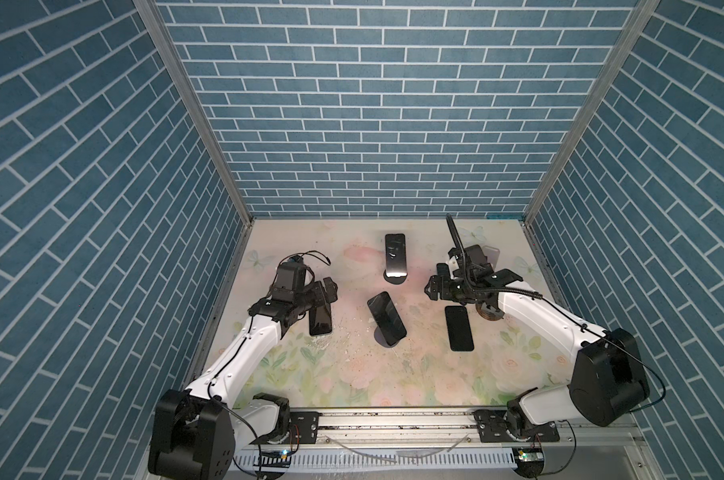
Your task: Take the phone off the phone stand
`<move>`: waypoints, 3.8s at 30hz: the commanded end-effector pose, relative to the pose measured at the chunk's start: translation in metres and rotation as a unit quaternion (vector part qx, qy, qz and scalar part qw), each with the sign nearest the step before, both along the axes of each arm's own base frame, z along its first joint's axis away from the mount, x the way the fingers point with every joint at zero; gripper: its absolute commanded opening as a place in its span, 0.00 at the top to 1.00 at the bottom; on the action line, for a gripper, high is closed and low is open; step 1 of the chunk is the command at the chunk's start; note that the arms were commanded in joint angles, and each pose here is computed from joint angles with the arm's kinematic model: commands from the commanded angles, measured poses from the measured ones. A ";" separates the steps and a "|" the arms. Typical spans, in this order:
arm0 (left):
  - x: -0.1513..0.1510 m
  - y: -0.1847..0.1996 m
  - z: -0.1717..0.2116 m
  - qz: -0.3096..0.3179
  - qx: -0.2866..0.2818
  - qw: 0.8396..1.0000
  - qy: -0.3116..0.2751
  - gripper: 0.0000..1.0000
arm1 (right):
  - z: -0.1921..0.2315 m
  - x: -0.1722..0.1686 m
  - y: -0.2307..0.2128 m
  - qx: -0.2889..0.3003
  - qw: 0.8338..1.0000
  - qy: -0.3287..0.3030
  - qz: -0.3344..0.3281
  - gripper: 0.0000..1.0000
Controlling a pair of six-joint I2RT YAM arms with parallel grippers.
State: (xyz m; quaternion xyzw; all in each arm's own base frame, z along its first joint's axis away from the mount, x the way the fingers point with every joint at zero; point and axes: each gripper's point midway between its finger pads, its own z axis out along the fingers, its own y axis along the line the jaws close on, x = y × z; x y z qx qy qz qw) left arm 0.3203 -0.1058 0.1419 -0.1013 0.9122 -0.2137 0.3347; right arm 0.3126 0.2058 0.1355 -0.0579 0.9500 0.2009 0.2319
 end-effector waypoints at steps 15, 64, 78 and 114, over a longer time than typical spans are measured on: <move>-0.026 -0.045 -0.002 -0.077 -0.066 0.995 -0.021 0.00 | 0.040 -0.042 0.077 0.008 0.981 -0.096 0.171 0.01; -0.030 -0.039 -0.025 -0.061 -0.056 0.997 0.007 0.00 | -0.011 -0.073 0.174 -0.104 0.933 -0.187 0.289 0.38; -0.029 -0.039 -0.027 -0.058 -0.057 0.997 0.009 0.00 | 0.034 -0.062 0.168 -0.090 0.942 -0.217 0.238 0.52; -0.024 -0.042 -0.036 -0.062 -0.052 0.997 0.019 0.00 | -0.051 0.019 0.044 -0.207 0.978 -0.031 -0.018 0.54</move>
